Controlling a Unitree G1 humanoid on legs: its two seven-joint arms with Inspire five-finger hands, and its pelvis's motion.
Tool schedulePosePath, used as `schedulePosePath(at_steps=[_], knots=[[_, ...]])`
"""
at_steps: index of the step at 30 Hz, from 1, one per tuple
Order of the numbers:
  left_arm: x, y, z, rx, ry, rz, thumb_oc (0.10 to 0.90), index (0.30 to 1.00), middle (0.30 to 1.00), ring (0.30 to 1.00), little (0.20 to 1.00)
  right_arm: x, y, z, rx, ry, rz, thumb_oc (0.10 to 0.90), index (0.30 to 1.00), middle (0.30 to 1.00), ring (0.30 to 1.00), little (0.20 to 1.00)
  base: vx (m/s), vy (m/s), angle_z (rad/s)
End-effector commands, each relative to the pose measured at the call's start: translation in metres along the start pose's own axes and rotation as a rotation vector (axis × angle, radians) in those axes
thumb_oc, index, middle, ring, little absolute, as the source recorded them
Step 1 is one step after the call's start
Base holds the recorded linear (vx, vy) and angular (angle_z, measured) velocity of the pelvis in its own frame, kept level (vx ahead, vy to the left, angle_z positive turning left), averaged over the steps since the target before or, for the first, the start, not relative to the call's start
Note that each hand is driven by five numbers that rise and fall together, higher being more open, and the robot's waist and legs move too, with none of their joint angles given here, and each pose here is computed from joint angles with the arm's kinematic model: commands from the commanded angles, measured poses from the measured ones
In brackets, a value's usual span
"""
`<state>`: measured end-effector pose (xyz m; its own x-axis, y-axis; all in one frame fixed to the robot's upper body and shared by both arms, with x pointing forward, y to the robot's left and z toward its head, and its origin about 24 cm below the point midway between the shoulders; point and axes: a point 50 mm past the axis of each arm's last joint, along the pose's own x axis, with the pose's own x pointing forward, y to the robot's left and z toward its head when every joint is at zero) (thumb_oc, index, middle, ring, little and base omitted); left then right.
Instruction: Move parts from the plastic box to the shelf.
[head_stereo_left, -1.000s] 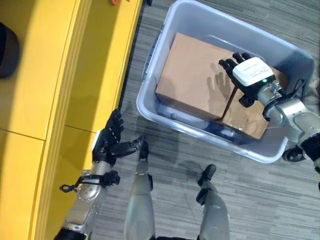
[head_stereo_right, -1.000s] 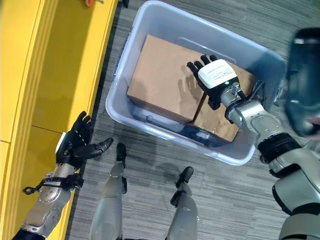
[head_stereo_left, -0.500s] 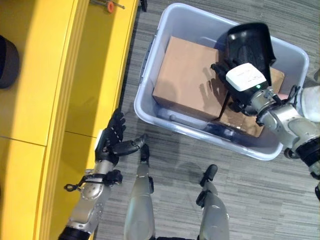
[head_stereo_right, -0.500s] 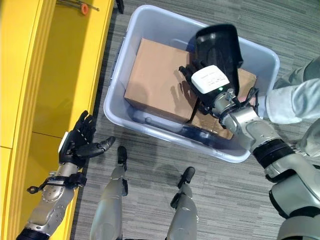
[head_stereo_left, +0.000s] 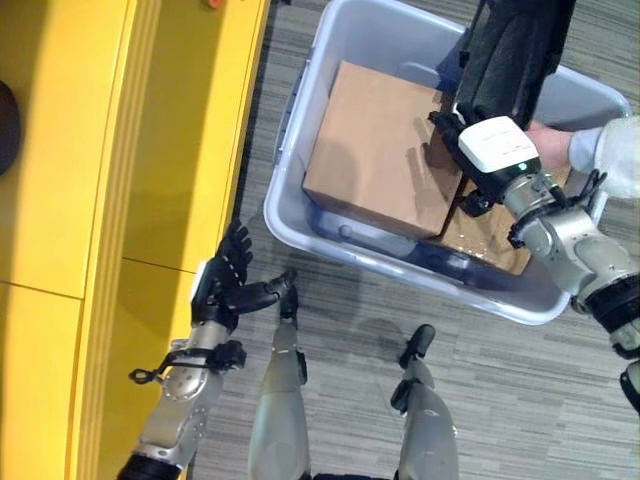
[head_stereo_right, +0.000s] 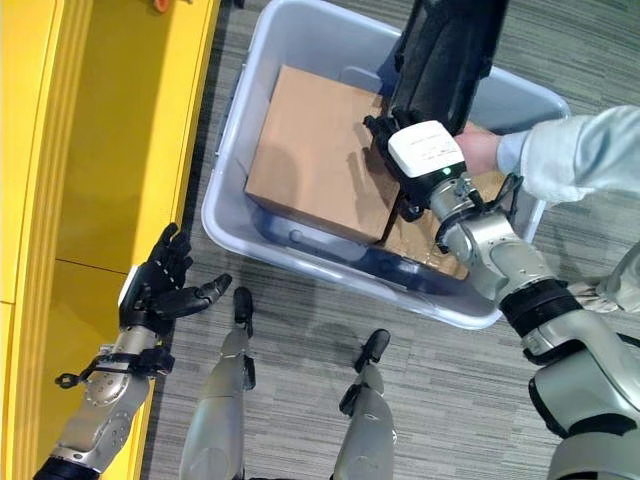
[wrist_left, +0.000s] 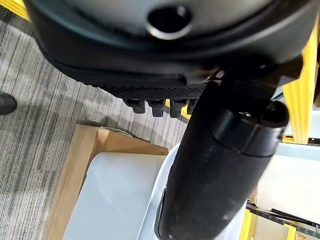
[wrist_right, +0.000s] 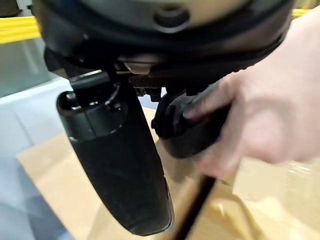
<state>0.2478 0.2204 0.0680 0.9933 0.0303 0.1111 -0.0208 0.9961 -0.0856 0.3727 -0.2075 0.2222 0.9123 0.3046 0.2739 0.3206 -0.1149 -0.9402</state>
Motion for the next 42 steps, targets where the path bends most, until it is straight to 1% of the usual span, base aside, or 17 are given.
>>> schedulePosePath(at_steps=[1,11,23,28,35,37,42], knots=[[0.001,-0.006,0.029,-0.033,-0.162,-0.027,0.900,1.000,1.000,1.000,1.000,0.016,-0.066,0.000,-0.020,-0.029,-0.246,0.900,1.000,1.000,1.000,1.000,0.00,0.000,0.00],[-0.002,-0.004,0.031,-0.034,-0.172,-0.005,0.900,1.000,1.000,1.000,1.000,0.018,-0.070,0.010,0.030,-0.055,-0.288,0.900,1.000,1.000,1.000,1.000,0.00,0.000,0.00],[-0.003,-0.002,0.031,-0.038,-0.176,0.014,0.900,1.000,1.000,1.000,1.000,0.012,-0.065,0.013,0.097,-0.049,-0.311,0.900,1.000,1.000,1.000,1.000,0.00,0.000,0.00],[-0.005,-0.001,0.031,-0.033,-0.172,0.017,0.900,1.000,1.000,1.000,1.000,0.005,-0.071,0.014,0.124,-0.065,-0.354,0.900,1.000,1.000,1.000,1.000,0.00,0.000,0.00],[-0.005,-0.001,0.033,-0.028,-0.179,0.011,0.900,1.000,1.000,1.000,1.000,0.003,-0.088,0.014,0.105,-0.082,-0.414,0.900,1.000,1.000,1.000,1.000,0.00,0.000,0.00],[-0.007,0.001,0.035,-0.020,-0.185,0.016,0.900,1.000,1.000,1.000,1.000,0.005,-0.096,0.008,0.095,-0.063,-0.437,0.900,1.000,1.000,1.000,1.000,0.00,0.000,0.00],[-0.008,0.002,0.036,-0.026,-0.192,0.017,0.900,1.000,1.000,1.000,1.000,0.011,-0.095,-0.003,0.086,-0.006,-0.425,0.900,1.000,1.000,1.000,1.000,0.00,0.000,0.00]])
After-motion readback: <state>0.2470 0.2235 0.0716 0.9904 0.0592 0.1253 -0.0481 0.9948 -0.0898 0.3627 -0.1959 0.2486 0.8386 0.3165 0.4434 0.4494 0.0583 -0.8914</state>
